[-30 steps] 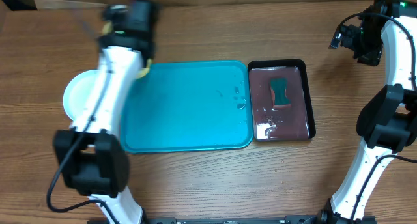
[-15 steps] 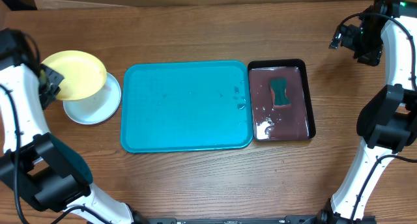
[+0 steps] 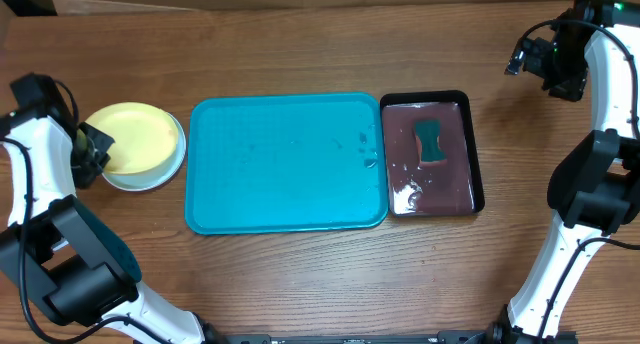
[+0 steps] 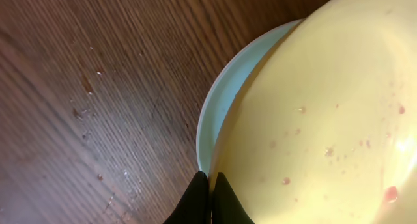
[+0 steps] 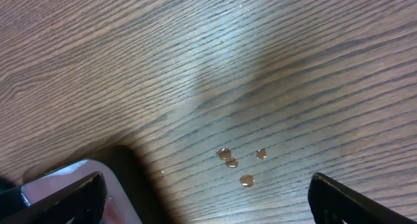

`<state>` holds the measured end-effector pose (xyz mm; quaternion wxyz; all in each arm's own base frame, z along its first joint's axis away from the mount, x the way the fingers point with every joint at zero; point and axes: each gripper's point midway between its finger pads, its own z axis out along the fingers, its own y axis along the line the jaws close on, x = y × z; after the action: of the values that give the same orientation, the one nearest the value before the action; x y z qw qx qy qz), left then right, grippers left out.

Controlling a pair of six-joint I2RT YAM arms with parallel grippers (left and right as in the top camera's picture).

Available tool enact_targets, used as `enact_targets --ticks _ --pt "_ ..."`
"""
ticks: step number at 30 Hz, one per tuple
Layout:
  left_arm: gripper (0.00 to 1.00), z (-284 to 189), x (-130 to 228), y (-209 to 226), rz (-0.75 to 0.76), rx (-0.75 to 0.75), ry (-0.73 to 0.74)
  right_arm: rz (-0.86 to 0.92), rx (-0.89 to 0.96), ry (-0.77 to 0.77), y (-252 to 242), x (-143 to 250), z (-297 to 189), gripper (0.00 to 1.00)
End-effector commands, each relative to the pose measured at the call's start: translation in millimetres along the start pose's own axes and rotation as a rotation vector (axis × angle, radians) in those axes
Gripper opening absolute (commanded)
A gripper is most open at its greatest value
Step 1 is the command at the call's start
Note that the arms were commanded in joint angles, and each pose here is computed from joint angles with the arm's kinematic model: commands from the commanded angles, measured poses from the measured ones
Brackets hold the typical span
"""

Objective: Clean dirty plates on tray and stack at the side
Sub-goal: 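Lower the yellow plate onto the stacked plates and open the left gripper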

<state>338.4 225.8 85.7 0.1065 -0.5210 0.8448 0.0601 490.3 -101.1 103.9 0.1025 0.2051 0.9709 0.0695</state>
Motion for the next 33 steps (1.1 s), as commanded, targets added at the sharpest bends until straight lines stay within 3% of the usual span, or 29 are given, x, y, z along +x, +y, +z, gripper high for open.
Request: enact_targets --ticks 1,3,6,9,14,17,19,33 --pt "0.05 0 5 -3 -0.005 0.020 -0.005 0.001 -0.011 -0.021 1 -4 -7 1.00" --pt "0.18 0 6 -4 -0.004 0.025 -0.002 0.001 -0.011 -0.021 1 -4 -7 1.00" --pt "0.54 -2 11 -17 0.066 0.101 0.029 0.001 -0.011 -0.021 1 -4 -7 1.00" --pt "0.72 -8 24 -47 0.210 0.282 0.087 0.001 -0.011 -0.021 1 -4 -7 1.00" --pt "0.80 -35 60 -98 0.427 0.600 0.183 0.001 -0.011 -0.021 1 -4 -7 1.00" --pt "0.86 -39 75 -112 0.491 0.619 0.195 0.001 -0.011 -0.021 1 -4 -7 1.00" --pt "1.00 -40 86 -120 0.525 0.614 0.201 0.001 -0.011 -0.021 1 -4 -7 1.00" --pt "1.00 -56 149 -165 0.710 0.645 0.247 0.001 -0.011 -0.021 1 -4 -7 1.00"
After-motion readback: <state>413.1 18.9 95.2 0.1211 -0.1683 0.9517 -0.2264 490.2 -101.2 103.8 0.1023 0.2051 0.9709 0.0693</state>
